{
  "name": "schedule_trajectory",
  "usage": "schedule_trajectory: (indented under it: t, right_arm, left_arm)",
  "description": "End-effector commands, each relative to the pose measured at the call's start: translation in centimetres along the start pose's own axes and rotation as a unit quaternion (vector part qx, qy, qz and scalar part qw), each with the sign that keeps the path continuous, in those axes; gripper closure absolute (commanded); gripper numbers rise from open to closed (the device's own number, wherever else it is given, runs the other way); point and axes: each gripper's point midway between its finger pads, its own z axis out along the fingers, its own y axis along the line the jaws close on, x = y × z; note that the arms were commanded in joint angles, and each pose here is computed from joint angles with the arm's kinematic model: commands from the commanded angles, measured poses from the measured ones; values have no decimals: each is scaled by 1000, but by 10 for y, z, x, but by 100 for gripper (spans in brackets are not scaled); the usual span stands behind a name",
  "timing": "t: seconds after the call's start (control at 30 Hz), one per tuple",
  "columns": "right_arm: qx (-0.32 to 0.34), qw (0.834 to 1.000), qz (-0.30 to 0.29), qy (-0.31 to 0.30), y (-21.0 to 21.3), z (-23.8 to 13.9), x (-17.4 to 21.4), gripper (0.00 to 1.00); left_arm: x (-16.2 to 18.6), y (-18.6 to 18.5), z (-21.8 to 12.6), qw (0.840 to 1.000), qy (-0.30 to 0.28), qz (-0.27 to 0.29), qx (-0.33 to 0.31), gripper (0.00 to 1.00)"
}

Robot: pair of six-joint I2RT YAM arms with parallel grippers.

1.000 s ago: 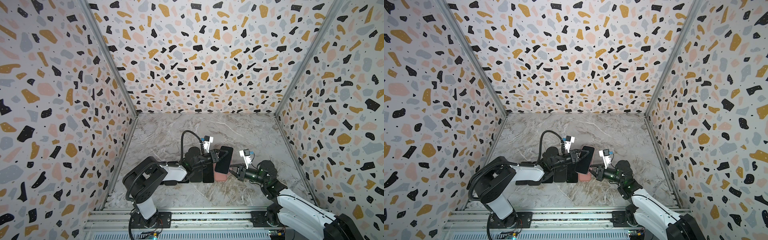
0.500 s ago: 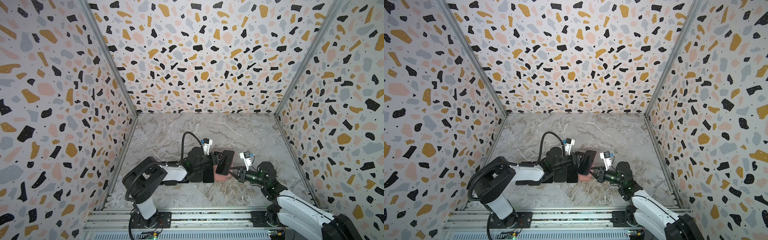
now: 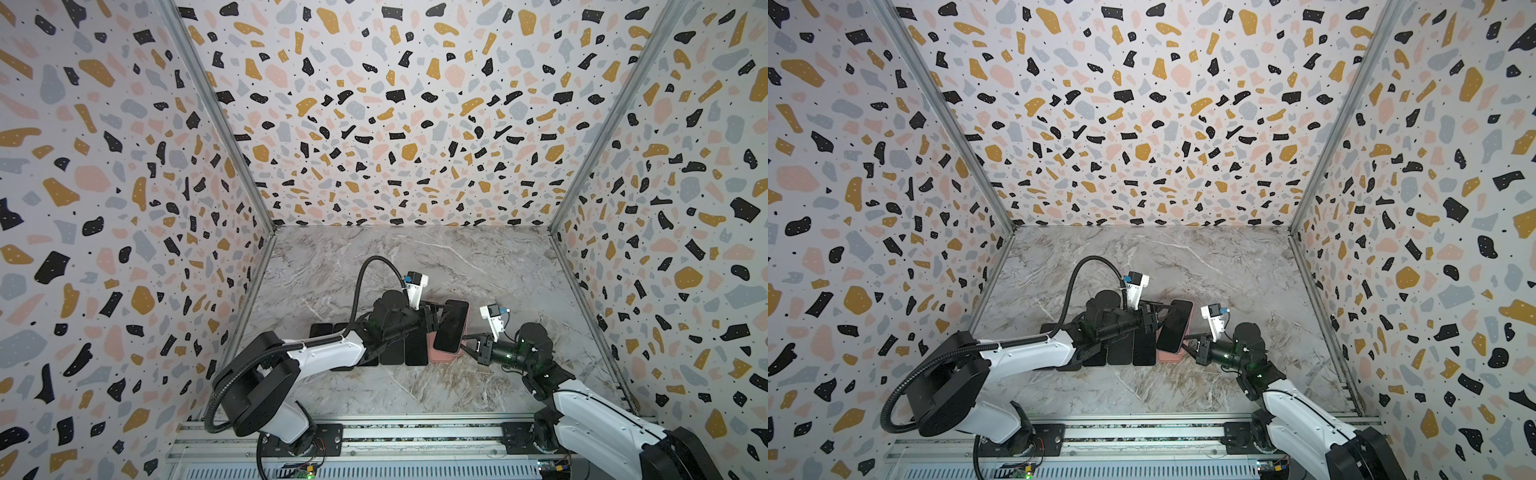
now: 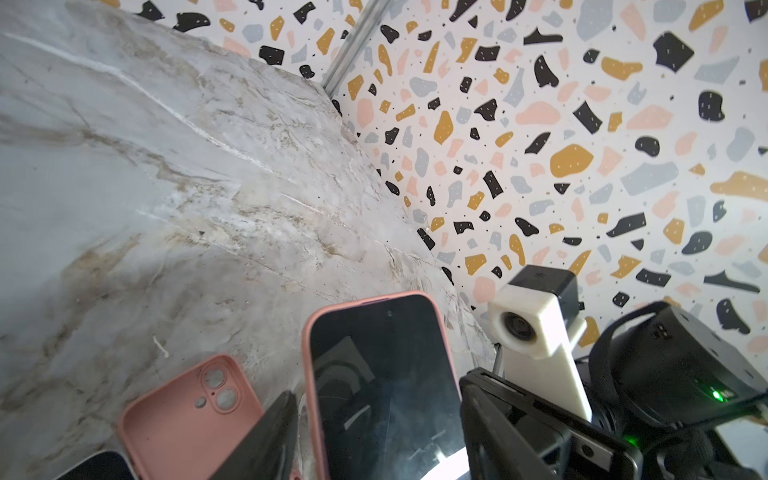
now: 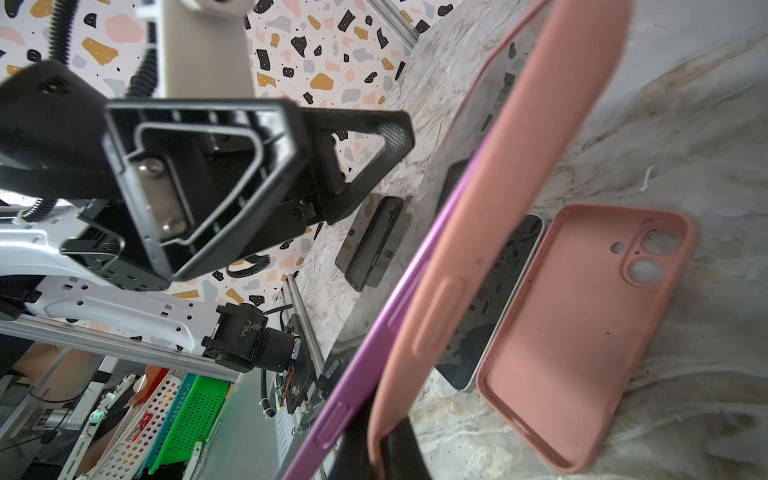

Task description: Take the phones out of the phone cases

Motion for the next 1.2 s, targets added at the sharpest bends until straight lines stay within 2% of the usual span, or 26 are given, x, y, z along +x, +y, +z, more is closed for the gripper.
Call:
schedule_trajectory:
  t: [0.0, 0.1, 0.27, 0.5, 0.67, 1.0, 1.17]
  right_arm:
    - [-21, 999, -33, -12, 12, -1, -10, 100]
    - [-18, 999, -29, -10, 10, -1, -9, 100]
    - [-19, 999, -27, -7, 10, 0, -9, 100]
    - [-17, 1000, -23, -5, 8, -1, -8, 100]
    - [-16, 1000, -21, -6, 7, -1, -9, 100]
    - [-19, 1000, -19, -8, 7, -2, -9, 100]
    - [-23, 1000, -19, -6, 9, -2, -8, 100]
  left_arm:
    - [5, 4, -2, 998, 20, 56, -28, 35]
    - [14, -6, -5, 993, 37, 105, -46, 35]
    - [22, -21, -16, 971, 52, 213, -95, 35]
    - [36, -50, -31, 942, 42, 315, -106, 35]
    - [51, -61, -34, 911, 46, 388, -135, 35]
    - [72, -63, -17, 862, 73, 466, -187, 37]
    - [62, -54, -15, 842, 56, 479, -240, 42]
